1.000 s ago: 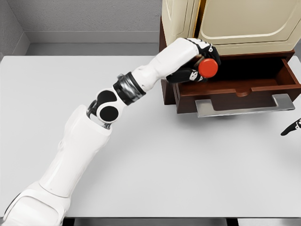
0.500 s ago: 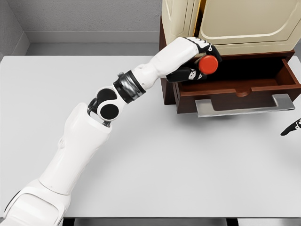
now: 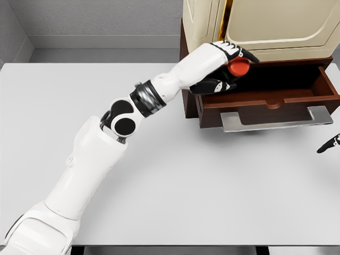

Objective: Put the switch into the drawer with left arm, and close the drawer with right arm

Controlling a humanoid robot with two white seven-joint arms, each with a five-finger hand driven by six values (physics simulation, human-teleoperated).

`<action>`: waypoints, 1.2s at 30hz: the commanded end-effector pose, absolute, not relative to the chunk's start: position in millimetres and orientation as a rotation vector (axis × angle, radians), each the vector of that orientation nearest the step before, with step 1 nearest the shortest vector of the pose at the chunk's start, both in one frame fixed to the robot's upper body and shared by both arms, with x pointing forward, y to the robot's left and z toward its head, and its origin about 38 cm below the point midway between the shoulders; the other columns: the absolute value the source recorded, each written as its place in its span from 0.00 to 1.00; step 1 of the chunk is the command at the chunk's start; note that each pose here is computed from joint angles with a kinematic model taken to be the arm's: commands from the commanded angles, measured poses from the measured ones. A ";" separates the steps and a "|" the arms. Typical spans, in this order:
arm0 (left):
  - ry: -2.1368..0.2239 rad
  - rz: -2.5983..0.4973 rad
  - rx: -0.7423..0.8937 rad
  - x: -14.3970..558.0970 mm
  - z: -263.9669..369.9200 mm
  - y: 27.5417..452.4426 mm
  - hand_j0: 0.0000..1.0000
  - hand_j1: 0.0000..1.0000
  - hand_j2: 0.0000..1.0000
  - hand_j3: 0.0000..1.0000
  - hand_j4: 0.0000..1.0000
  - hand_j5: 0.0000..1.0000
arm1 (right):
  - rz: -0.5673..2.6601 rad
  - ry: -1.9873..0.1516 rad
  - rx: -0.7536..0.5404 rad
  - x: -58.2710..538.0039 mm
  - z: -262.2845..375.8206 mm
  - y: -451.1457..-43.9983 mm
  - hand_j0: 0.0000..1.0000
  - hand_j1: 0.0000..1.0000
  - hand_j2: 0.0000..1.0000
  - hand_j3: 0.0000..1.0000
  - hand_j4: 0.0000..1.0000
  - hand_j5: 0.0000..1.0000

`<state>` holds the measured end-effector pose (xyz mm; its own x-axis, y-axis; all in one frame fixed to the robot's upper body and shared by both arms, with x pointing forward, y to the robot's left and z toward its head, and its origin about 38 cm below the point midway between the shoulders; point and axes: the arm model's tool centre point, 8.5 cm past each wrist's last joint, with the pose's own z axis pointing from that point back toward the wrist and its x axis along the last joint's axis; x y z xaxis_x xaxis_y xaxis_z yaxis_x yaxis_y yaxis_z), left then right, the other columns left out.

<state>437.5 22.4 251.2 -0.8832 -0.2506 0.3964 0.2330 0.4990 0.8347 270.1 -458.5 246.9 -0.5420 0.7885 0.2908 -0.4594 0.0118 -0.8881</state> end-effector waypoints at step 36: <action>-2.475 -1.408 0.221 405.5 294.7 123.0 0.96 0.96 0.96 0.96 0.96 0.96 | 1.711 -1.390 -0.362 281.4 251.6 -448.0 0.63 0.63 0.63 0.63 0.63 0.63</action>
<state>399.7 85.2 263.4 -0.9460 -0.2153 0.2424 0.1072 0.4980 0.8605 282.5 -449.0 255.7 -0.5764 0.7689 0.2767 -0.4260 0.0062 -0.9047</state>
